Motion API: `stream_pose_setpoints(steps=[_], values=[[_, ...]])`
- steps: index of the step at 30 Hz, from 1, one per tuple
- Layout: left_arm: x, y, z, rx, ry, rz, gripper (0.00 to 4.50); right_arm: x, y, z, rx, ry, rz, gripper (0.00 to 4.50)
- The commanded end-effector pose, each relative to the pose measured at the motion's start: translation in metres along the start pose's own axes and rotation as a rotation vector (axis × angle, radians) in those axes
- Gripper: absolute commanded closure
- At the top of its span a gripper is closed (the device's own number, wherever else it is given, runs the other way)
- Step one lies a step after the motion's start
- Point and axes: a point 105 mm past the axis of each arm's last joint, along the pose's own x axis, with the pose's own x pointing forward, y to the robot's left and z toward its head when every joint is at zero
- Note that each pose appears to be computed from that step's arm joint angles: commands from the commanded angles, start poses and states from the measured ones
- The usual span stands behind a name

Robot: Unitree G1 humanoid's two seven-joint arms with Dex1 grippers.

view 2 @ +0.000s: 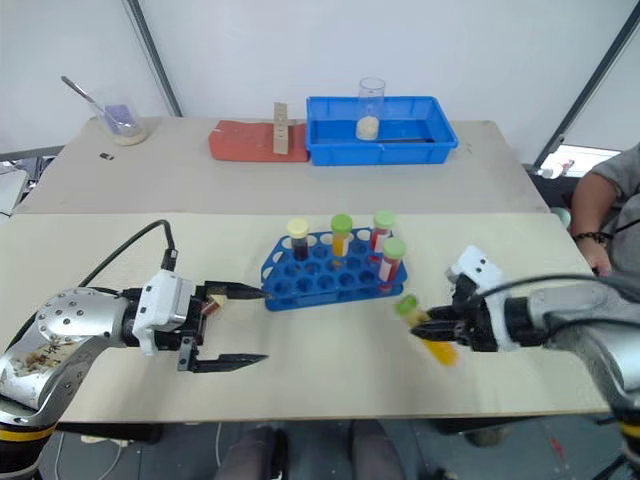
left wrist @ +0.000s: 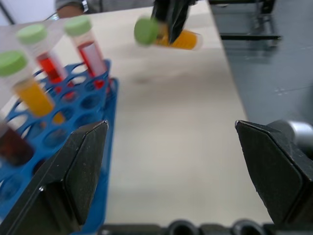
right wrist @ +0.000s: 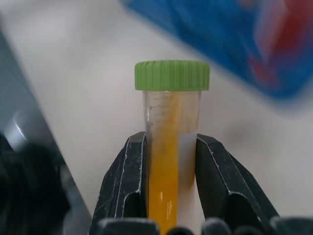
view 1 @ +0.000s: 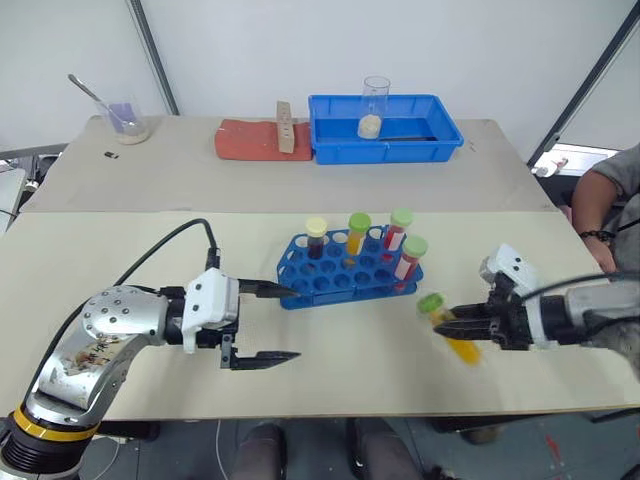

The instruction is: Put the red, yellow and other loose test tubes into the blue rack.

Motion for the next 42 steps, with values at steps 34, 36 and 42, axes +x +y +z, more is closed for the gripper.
stream_pose_setpoints(steps=[34,36,42], values=[[0.005,0.007,0.028,-0.004,-0.086,0.045,0.0,0.082,-0.039,0.029,-0.166,-0.606,-0.552,3.56],[0.005,0.007,0.028,-0.006,-0.086,0.048,0.0,0.083,-0.038,0.026,-0.164,-0.606,-0.557,3.56],[0.004,0.009,0.027,-0.024,-0.09,0.073,0.0,0.084,-0.035,0.018,-0.148,-0.608,-0.565,3.56]])
